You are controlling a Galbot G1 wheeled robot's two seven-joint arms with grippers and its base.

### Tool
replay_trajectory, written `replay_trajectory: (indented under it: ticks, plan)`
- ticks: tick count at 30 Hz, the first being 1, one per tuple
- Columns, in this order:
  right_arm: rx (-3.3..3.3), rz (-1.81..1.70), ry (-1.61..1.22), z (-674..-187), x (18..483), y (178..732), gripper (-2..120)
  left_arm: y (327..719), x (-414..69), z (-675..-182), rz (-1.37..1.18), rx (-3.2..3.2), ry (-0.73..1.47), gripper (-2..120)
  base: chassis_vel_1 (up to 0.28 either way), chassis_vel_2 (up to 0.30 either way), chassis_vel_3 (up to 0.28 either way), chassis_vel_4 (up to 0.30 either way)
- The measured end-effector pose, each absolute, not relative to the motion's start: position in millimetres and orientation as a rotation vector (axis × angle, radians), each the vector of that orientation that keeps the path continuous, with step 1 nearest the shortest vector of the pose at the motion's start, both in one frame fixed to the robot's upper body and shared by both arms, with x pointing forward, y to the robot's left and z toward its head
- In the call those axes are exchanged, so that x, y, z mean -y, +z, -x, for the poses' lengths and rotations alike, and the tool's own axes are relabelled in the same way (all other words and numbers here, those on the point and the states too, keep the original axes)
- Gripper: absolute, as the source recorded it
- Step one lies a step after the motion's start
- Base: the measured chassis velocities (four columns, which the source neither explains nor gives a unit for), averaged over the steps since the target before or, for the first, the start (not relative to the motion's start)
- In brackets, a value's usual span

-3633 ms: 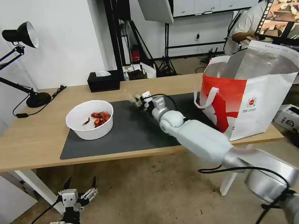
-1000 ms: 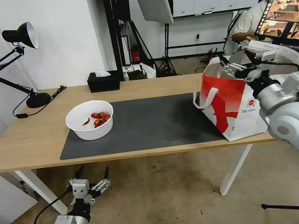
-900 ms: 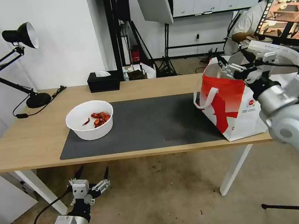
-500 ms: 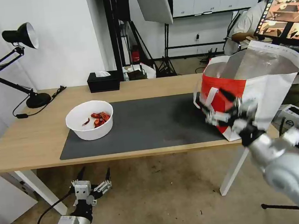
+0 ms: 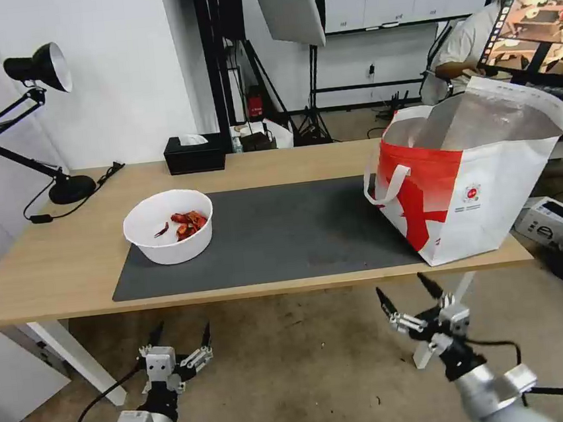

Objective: Pick up the trash from the table and place it into the takeout bag.

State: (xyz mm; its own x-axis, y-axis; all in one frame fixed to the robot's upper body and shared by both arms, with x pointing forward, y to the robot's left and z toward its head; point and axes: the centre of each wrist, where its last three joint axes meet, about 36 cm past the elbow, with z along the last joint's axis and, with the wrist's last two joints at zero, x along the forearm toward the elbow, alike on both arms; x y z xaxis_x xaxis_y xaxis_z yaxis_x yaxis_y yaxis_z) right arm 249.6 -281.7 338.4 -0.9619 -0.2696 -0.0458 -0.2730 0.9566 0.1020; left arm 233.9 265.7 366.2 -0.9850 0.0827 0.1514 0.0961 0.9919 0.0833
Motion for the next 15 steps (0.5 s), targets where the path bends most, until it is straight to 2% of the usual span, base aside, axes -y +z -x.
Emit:
replay_trajectory:
  ticks: [15]
  plan:
    - [-3.084, 0.406, 0.098, -253.0, 283.1, 336.9, 100, 363.6, -260.4, -230.5, 0.124, 2.983, -0.118, 100, 0.0, 0.0, 0.0, 0.0]
